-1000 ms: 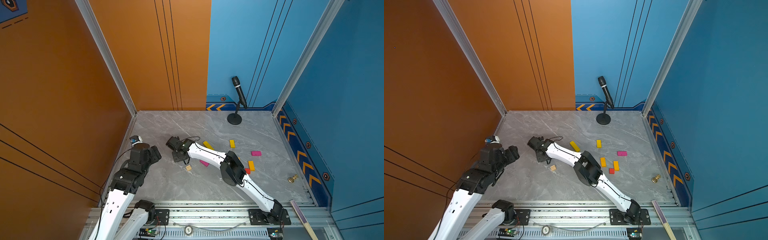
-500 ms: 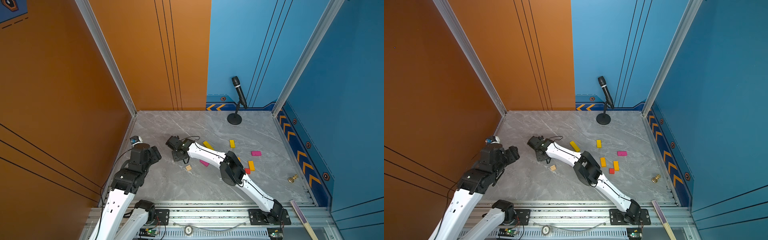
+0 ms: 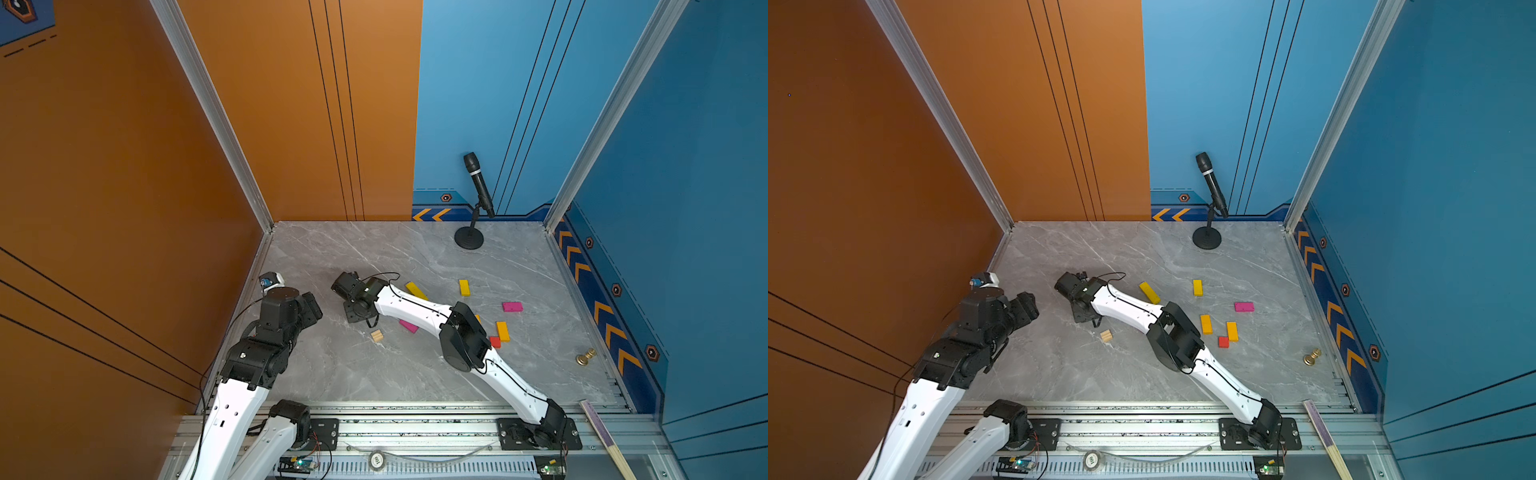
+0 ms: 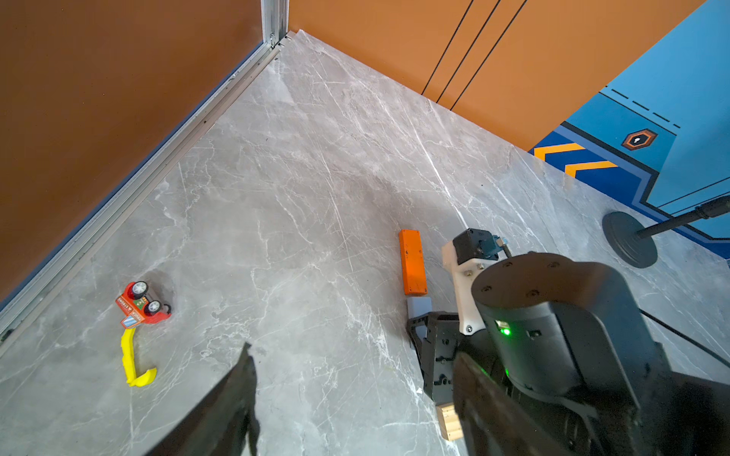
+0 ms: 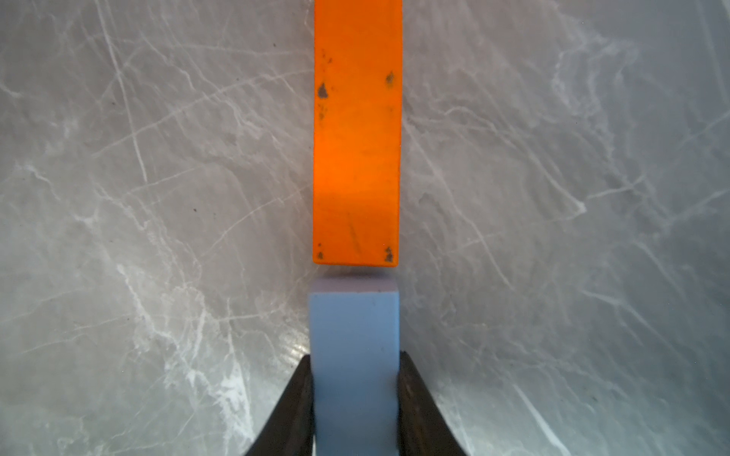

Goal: Assemble the letter v with building blocks
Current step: Assemble the building block at the center of the board.

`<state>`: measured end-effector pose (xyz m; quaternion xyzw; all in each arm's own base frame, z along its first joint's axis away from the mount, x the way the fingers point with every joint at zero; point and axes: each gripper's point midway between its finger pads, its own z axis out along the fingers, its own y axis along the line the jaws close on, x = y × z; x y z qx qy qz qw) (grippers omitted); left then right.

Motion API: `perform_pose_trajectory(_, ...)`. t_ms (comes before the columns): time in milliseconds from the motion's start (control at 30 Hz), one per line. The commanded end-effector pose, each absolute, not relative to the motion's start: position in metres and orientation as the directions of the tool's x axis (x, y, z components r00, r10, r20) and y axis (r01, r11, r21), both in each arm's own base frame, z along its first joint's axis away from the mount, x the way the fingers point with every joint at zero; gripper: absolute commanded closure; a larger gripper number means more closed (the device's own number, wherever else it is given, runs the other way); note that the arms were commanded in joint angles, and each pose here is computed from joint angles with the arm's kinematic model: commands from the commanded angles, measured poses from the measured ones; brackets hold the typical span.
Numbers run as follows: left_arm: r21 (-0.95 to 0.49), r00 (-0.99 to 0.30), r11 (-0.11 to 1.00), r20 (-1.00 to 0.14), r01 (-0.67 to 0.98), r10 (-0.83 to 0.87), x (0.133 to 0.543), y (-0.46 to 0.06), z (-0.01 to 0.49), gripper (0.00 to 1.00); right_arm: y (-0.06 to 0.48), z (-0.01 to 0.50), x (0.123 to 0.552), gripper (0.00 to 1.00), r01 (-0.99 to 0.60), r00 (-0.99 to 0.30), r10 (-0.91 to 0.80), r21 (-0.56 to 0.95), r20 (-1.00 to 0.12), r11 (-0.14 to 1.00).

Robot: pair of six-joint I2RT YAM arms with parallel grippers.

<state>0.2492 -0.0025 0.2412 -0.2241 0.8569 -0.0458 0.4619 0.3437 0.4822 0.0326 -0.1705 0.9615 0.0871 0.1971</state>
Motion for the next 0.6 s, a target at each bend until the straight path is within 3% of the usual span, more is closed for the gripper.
perform_pose_trajectory(0, -0.289, -0.468, 0.890, -0.769, -0.352, -0.435, 0.2473, 0.0003, 0.2384, 0.22, 0.4801, 0.0270, 0.3484, 0.59, -0.340, -0.871, -0.277, 0.089, -0.407, 0.936)
perform_pose_trajectory(233, -0.289, -0.462, 0.890, -0.774, -0.351, -0.434, 0.2458, 0.0015, 0.2399, 0.22, 0.4831, 0.0303, 0.3480, 0.52, -0.342, -0.871, -0.273, 0.107, -0.409, 0.934)
perform_pose_trajectory(567, -0.289, -0.462, 0.889, -0.772, -0.354, -0.435, 0.2456, 0.0023, 0.2387, 0.22, 0.4839, 0.0293, 0.3487, 0.58, -0.345, -0.869, -0.275, 0.107, -0.412, 0.932)
